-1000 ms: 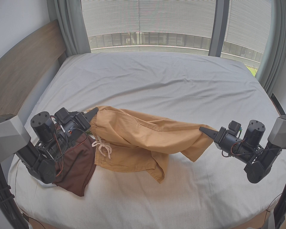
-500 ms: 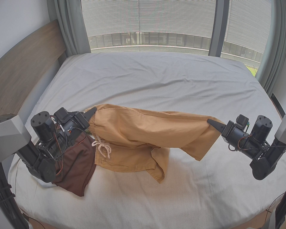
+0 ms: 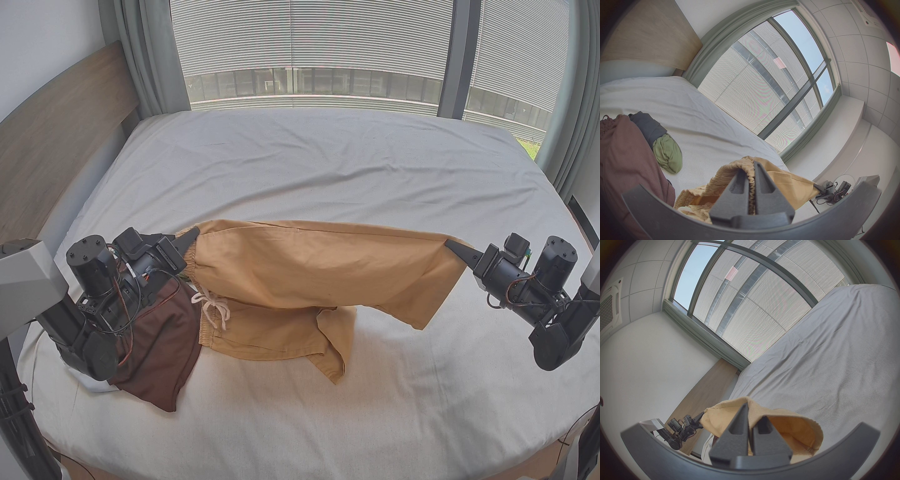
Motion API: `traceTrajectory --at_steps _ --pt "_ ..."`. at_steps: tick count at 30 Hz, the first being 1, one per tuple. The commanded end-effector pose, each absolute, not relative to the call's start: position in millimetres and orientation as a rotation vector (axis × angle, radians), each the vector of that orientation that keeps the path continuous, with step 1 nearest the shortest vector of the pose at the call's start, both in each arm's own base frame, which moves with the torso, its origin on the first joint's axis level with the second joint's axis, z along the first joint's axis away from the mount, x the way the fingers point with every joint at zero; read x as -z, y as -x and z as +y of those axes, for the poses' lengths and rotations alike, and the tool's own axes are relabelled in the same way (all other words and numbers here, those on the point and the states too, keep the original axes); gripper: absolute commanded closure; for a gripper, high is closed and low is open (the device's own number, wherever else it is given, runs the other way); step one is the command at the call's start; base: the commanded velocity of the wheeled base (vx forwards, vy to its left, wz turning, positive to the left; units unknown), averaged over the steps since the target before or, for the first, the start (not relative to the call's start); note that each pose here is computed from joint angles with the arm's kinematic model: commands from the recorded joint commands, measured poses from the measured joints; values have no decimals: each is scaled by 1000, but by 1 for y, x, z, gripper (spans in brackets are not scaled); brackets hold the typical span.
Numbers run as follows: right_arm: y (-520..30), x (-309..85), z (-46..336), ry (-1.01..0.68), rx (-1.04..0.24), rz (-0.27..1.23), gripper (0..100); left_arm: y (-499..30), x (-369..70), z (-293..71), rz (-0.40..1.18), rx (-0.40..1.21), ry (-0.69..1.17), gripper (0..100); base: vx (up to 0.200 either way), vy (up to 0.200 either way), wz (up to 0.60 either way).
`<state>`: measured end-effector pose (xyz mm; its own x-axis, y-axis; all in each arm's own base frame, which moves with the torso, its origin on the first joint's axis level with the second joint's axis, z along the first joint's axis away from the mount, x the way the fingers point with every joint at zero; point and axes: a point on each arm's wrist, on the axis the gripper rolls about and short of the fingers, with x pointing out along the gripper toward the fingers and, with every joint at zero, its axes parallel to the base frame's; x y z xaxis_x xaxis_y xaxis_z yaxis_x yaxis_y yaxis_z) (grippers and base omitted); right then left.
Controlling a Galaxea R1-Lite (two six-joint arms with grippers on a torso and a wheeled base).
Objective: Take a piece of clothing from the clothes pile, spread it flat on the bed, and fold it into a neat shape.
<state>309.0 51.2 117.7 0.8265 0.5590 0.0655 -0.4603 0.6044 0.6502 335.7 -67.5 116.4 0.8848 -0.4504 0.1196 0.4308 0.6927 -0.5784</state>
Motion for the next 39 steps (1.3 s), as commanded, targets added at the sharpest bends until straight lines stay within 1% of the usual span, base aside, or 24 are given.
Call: traceTrajectory --at_steps 1,14,19,22,29,36,39 --pt "-310 -117 50 -706 -590 148 100 -337 -116 -67 33 491 638 100 0 0 0" --pt "-311 -117 50 -702 -589 145 100 -337 -115 -67 32 490 637 100 0 0 0" --pt "-312 -116 53 -635 -598 129 100 -336 -119 -67 24 494 636 100 0 0 0" --pt "-316 -120 55 -623 -610 106 100 -336 -119 -67 20 489 636 100 0 0 0" --pt "-354 -116 62 -625 -601 138 100 -348 -111 -61 3 408 644 100 0 0 0" --pt "-372 -120 62 -623 -597 125 100 -359 -103 -62 1 379 647 100 0 0 0" --pt "-384 -114 59 -624 -585 125 100 -369 -100 -63 -15 368 649 100 0 0 0"
